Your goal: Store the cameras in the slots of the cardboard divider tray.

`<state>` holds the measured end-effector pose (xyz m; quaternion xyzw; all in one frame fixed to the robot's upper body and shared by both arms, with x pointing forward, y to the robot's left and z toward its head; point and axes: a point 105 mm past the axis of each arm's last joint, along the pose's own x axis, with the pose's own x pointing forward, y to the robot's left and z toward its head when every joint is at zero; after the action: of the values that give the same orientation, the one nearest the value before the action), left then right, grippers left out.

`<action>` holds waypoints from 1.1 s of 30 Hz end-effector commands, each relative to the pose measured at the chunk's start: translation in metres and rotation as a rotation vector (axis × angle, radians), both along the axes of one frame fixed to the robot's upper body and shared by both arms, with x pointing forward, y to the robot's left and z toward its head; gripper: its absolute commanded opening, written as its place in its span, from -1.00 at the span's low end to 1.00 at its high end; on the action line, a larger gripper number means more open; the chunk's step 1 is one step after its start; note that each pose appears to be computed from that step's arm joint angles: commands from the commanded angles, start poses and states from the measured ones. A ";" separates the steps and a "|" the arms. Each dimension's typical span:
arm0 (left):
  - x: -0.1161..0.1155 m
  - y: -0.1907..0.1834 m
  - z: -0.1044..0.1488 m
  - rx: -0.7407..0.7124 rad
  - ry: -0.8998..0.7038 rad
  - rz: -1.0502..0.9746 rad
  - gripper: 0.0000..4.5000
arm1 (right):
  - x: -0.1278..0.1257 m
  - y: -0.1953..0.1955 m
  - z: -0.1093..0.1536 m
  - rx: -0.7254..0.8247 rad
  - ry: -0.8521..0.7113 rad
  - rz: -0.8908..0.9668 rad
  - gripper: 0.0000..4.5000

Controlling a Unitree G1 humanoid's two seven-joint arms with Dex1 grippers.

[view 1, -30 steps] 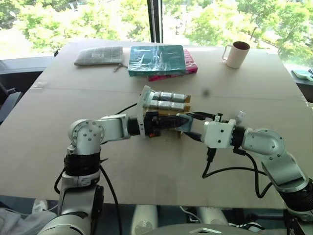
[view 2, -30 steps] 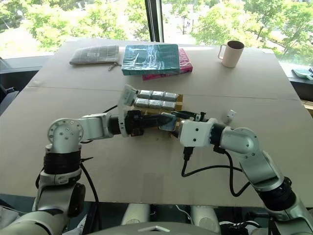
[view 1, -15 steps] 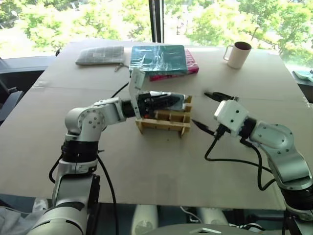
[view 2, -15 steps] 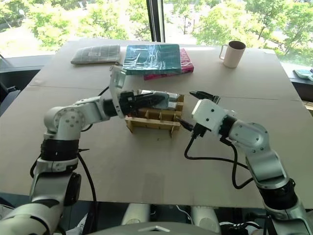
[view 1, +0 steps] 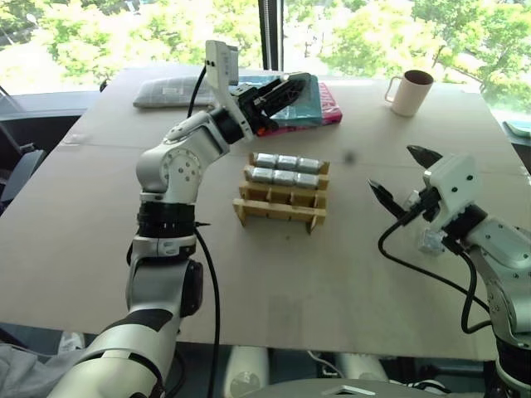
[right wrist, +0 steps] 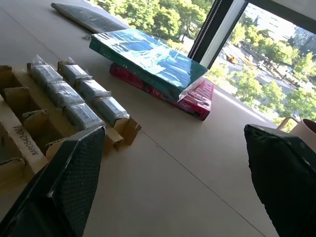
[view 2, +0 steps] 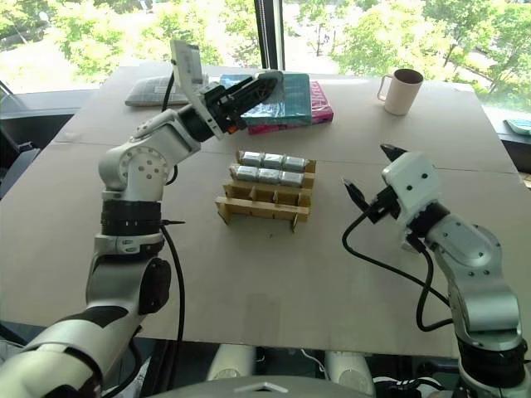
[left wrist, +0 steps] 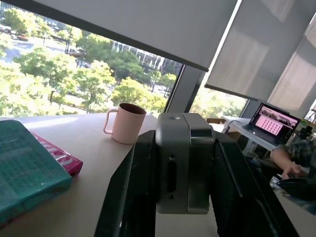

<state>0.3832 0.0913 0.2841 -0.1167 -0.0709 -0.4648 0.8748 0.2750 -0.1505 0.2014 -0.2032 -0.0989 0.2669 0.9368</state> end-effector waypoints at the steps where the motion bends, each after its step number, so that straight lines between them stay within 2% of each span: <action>1: -0.031 0.025 -0.005 0.188 -0.017 -0.161 -0.62 | -0.033 -0.002 0.008 -0.015 -0.006 0.040 0.98; 4: -0.041 0.049 -0.025 0.358 0.022 -0.202 -0.62 | -0.045 -0.005 -0.001 -0.018 0.052 0.041 0.98; 7: -0.044 0.072 -0.054 0.590 0.020 -0.221 -0.62 | -0.052 -0.008 -0.007 -0.008 0.101 0.044 0.98; 13: -0.037 0.082 -0.082 0.781 0.018 -0.320 -0.62 | -0.069 0.004 -0.007 0.006 0.132 0.164 0.98; 19: -0.020 0.078 -0.084 0.890 -0.027 -0.373 -0.62 | -0.084 0.016 -0.008 -0.032 0.133 0.269 0.98; 25: -0.011 0.067 -0.084 0.962 -0.048 -0.451 -0.62 | -0.087 0.021 -0.011 -0.033 0.121 0.270 0.98; 33: -0.001 0.062 -0.097 1.095 -0.058 -0.503 -0.62 | -0.087 0.026 -0.013 -0.032 0.105 0.254 0.98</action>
<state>0.3795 0.1541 0.1769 0.3228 0.1967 -0.6319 0.6767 0.1940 -0.1311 0.1782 -0.1750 -0.0419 0.3930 0.9018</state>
